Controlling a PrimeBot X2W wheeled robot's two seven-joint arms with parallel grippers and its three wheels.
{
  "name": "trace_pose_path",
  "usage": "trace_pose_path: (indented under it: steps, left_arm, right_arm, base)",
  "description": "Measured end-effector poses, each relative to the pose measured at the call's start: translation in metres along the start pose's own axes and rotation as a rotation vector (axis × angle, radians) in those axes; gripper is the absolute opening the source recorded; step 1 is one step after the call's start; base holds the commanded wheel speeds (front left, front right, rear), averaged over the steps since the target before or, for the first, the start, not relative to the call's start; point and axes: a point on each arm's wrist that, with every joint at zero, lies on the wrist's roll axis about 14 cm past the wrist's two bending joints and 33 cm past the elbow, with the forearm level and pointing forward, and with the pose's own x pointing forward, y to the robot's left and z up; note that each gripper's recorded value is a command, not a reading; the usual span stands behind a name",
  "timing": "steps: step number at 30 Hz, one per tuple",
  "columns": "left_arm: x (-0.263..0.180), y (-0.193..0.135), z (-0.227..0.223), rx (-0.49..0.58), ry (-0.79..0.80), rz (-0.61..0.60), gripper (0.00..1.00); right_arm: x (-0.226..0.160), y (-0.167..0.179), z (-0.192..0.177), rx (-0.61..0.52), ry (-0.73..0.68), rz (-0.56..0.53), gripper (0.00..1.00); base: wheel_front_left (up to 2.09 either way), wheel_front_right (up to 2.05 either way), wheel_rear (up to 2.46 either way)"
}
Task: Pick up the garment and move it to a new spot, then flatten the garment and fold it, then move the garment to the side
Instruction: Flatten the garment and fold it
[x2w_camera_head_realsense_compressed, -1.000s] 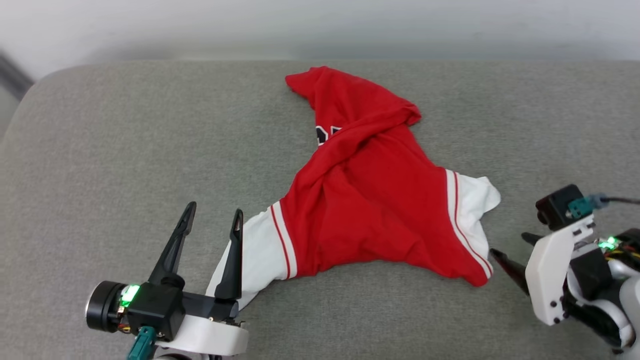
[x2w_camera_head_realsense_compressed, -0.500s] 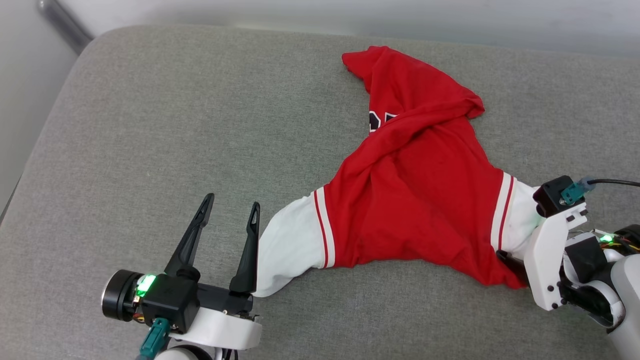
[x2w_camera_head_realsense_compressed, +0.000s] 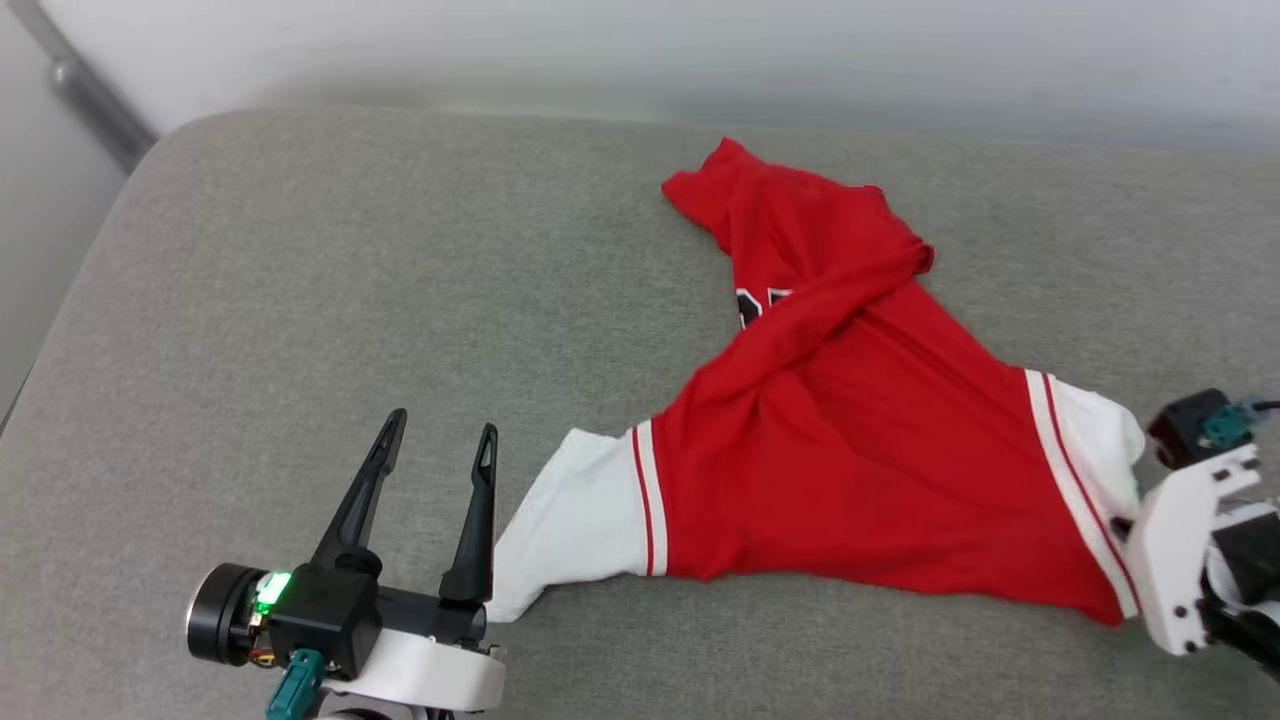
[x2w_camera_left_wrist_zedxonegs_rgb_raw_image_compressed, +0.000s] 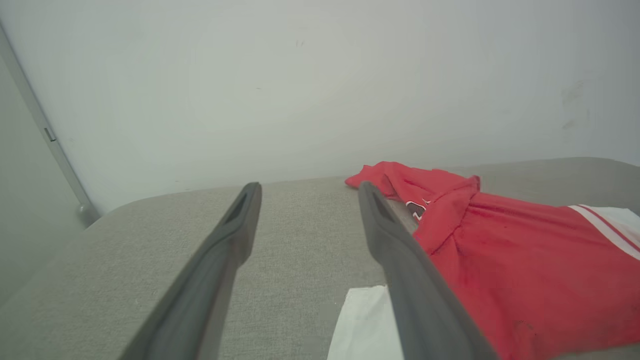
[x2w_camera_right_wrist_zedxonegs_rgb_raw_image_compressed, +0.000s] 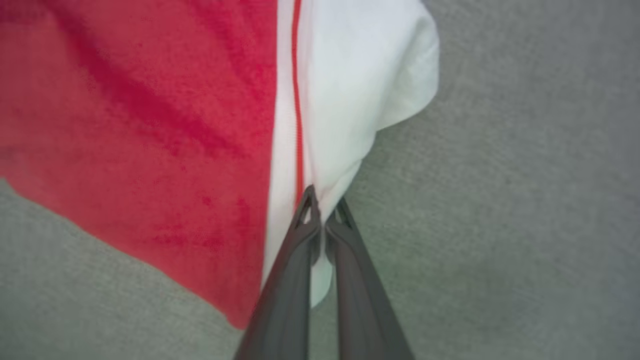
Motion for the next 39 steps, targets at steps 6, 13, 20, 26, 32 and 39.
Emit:
trace_pose_path:
  steps: [6,13,20,26,32,39]
  left_arm:
    - [0.000,-0.014,0.004,-0.022,-0.014,-0.045,1.00]
    - [0.003,-0.023,0.004,-0.038,-0.019,-0.077,1.00]
    - [0.005,-0.026,0.003,-0.048,-0.018,-0.089,1.00]
    - [0.003,-0.031,0.004,-0.070,-0.019,-0.109,1.00]
    - [-0.001,-0.040,0.002,-0.122,-0.011,-0.137,1.00]
    - [-0.013,-0.059,-0.022,-0.182,0.114,-0.218,1.00]
  right_arm:
    - [-0.037,-0.048,-0.030,0.035,0.014,-0.145,0.00]
    - [-0.047,-0.058,-0.064,0.123,0.045,-0.199,0.00]
    - [-0.048,-0.065,-0.058,0.189,-0.087,-0.252,1.00]
    - [-0.076,-0.075,-0.013,0.211,-0.382,-0.304,1.00]
    - [-0.121,-0.075,0.016,0.264,-0.704,-0.347,1.00]
    - [-0.162,-0.064,0.020,0.316,-0.981,-0.395,1.00]
  base:
    - [0.00,0.00,0.00]
    - [0.00,0.00,0.00]
    - [0.00,0.00,0.00]
    - [0.00,0.00,0.00]
    - [0.00,0.00,0.00]
    - [0.00,0.00,0.00]
